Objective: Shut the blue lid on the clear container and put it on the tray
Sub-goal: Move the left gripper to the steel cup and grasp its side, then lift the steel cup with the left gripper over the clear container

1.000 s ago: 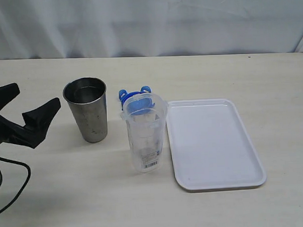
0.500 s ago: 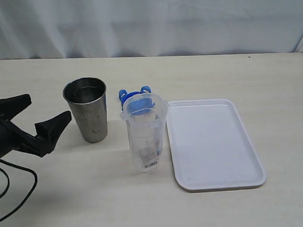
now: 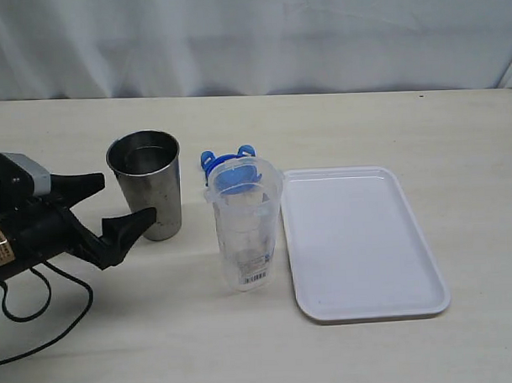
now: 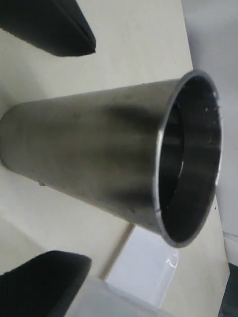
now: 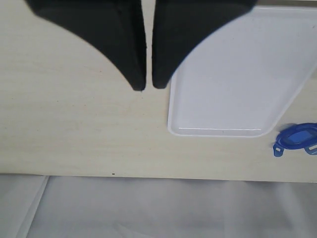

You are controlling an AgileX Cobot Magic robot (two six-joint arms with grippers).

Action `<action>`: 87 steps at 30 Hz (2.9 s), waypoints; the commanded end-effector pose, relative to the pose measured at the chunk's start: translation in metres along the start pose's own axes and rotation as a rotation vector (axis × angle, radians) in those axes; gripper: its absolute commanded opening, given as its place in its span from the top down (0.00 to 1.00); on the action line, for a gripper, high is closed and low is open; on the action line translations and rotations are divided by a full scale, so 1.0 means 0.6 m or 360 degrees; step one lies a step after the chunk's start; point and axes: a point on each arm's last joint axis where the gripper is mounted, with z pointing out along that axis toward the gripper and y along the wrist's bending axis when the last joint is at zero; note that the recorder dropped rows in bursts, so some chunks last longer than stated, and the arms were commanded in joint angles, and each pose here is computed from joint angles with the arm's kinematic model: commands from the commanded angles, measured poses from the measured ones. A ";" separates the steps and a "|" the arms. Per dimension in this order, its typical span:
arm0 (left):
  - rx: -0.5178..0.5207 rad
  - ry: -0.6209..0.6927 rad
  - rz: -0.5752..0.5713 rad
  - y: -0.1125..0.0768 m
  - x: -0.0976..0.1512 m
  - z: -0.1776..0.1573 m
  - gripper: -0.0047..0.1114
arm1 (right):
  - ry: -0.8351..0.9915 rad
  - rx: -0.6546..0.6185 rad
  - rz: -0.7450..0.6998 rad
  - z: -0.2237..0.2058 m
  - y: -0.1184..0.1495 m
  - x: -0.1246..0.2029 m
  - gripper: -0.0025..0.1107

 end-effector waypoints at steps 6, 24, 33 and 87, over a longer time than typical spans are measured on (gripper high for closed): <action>0.0120 -0.0041 0.0060 0.010 0.003 0.053 0.05 | 0.0000 0.0007 -0.0009 0.000 -0.001 0.002 0.94; 0.0106 -0.0114 0.0085 0.022 0.003 0.120 0.06 | 0.0000 0.0007 -0.0009 0.000 -0.001 0.002 0.94; 0.0082 -0.0119 0.0074 0.025 0.003 0.120 0.06 | 0.0000 0.0007 -0.0009 0.000 -0.001 0.002 0.94; 0.0300 -0.0518 0.0244 -0.002 -0.160 0.160 0.96 | 0.0000 0.0007 -0.0009 0.000 -0.001 0.002 0.94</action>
